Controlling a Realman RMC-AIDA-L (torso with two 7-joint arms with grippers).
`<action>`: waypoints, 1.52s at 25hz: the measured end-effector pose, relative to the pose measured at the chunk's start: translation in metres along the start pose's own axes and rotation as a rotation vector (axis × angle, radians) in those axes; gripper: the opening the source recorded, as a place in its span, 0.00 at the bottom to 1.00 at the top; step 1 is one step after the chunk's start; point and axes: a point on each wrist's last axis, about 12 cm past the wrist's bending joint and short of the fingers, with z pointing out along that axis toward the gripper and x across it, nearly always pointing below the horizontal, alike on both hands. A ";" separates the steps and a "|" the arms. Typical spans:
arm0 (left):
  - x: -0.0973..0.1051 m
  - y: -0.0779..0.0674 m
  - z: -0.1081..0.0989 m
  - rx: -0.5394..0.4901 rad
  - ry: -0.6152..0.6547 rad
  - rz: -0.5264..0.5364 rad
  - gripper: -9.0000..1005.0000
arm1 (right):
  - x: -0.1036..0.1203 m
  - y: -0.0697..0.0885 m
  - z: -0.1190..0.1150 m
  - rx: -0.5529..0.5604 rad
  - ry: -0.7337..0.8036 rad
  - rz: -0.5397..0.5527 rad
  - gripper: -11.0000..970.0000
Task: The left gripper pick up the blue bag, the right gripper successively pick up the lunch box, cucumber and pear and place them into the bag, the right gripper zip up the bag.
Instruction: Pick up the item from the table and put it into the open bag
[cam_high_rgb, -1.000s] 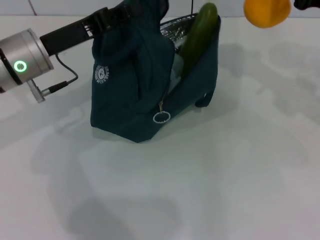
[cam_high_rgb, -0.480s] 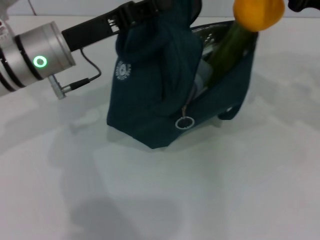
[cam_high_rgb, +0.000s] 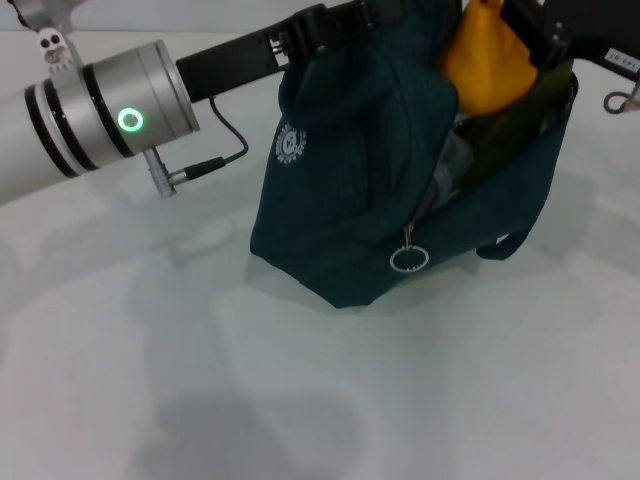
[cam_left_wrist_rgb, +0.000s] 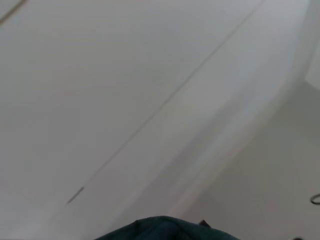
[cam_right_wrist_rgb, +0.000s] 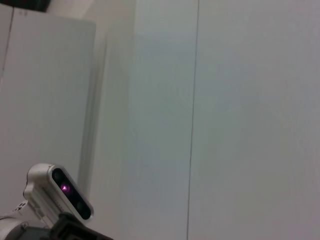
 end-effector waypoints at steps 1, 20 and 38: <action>0.001 0.002 -0.001 -0.009 -0.003 -0.004 0.05 | 0.002 0.000 0.001 0.002 0.009 0.004 0.04; 0.013 0.021 -0.017 -0.125 -0.036 -0.012 0.05 | 0.032 0.003 0.034 0.014 0.147 0.037 0.04; 0.016 0.021 -0.023 -0.130 -0.042 -0.016 0.05 | 0.022 0.022 0.051 -0.108 0.087 0.031 0.04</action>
